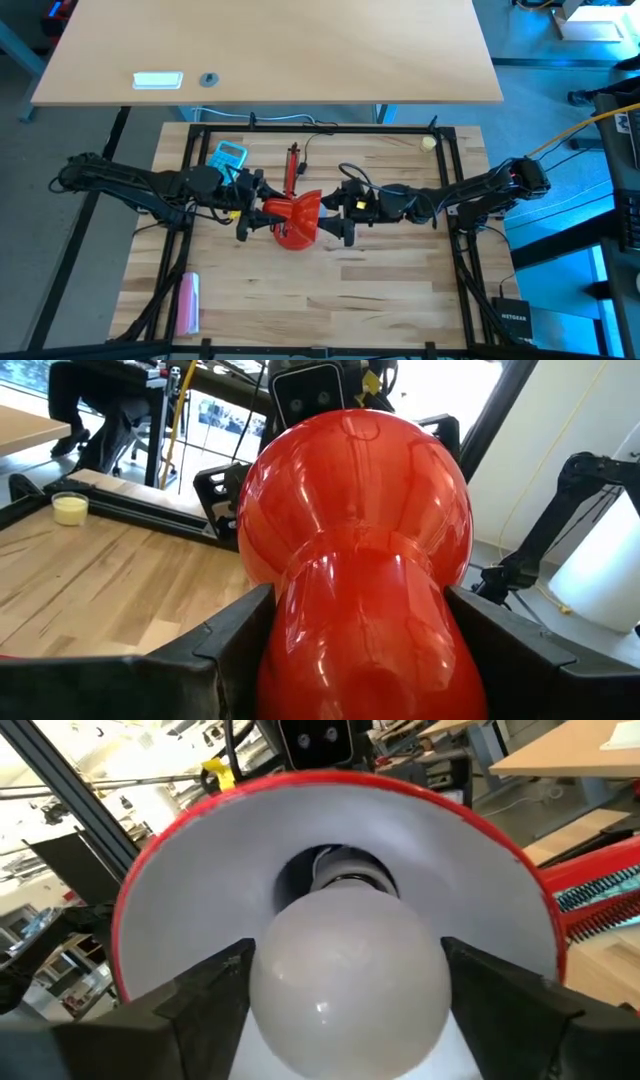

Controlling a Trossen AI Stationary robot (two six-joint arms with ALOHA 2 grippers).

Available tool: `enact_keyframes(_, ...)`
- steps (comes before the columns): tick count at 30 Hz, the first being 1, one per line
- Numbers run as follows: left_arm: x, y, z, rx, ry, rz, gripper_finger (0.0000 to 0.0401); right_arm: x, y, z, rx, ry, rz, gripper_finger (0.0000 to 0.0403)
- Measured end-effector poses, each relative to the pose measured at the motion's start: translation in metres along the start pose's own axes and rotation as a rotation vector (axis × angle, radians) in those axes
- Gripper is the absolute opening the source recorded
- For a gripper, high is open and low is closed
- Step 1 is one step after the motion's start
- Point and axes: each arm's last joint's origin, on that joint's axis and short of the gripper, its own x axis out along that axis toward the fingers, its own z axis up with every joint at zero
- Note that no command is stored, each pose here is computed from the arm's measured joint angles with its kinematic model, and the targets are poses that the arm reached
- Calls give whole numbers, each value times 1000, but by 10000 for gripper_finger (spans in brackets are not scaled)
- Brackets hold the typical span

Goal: Screw lightbulb
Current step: Remove the lightbulb from the lamp

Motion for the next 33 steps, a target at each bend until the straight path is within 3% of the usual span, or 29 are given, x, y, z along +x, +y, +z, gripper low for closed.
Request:
enact_keyframes(8, 0, 0, 0, -1, 1, 0, 243, 1, -1, -1, -44, 3, 2, 239)
enact_keyframes(14, 0, -1, 0, 1, 4, -16, 243, 1, 0, 0, -195, 5, 14, 227)
enact_keyframes(19, 0, -1, 0, 3, 5, -21, 243, 0, 1, 0, -445, -3, 21, 226)
enact_keyframes(27, 0, -1, 1, -10, 4, -29, 243, 0, 3, 0, -966, -18, 7, 224)
enact_keyframes(33, 0, -1, 1, -18, 3, -30, 243, -1, 5, -2, -1477, -12, -41, 223)
